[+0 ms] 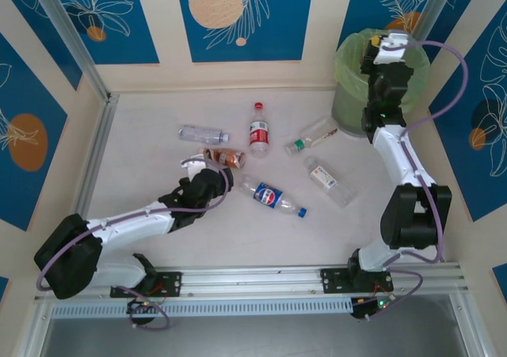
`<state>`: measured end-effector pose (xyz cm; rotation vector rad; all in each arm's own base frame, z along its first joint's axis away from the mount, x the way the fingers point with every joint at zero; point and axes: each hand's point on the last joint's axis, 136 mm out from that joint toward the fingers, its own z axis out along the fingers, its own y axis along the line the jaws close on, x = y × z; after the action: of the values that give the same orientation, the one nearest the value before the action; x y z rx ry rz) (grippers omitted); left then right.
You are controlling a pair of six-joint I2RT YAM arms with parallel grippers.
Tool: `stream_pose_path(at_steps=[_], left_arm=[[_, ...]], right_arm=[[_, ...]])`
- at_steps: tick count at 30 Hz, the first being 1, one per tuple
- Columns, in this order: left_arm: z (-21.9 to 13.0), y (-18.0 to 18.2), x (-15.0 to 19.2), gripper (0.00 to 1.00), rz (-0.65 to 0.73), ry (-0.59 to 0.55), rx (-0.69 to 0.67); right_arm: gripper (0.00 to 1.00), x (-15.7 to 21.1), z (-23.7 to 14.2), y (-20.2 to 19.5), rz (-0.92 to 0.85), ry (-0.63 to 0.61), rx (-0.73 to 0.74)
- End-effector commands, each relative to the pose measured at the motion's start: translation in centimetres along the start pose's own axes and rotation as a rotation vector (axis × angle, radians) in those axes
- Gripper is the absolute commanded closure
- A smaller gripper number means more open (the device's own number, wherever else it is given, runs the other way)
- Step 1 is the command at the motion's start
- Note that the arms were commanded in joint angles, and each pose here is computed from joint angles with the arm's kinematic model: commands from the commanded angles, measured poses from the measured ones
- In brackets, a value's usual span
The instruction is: Put the plastic bottles in the bin
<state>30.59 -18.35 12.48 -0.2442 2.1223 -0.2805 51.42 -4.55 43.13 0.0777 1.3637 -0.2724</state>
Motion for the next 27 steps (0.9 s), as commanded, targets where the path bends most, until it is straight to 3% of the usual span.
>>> stream_pose_path(at_steps=[1, 12, 20, 27], left_arm=[[0.2, -1.2, -0.8, 0.00, 0.004, 0.008, 0.025], [0.5, -1.5, -0.4, 0.00, 0.014, 0.031, 0.029], [0.6, -1.3, -0.2, 0.00, 0.015, 0.037, 0.022], [0.7, -1.5, 0.3, 0.00, 0.025, 0.063, 0.029]], right_arm=[[0.74, 0.2, 1.1, -0.3, -0.222, 0.028, 0.054], [0.65, 5.3, 4.4, -1.3, -0.311, 0.248, 0.141], [0.54, 9.7, 6.8, -3.5, -0.275, 0.477, 0.167], [0.43, 12.0, 7.7, -3.2, -0.227, 0.596, 0.144]])
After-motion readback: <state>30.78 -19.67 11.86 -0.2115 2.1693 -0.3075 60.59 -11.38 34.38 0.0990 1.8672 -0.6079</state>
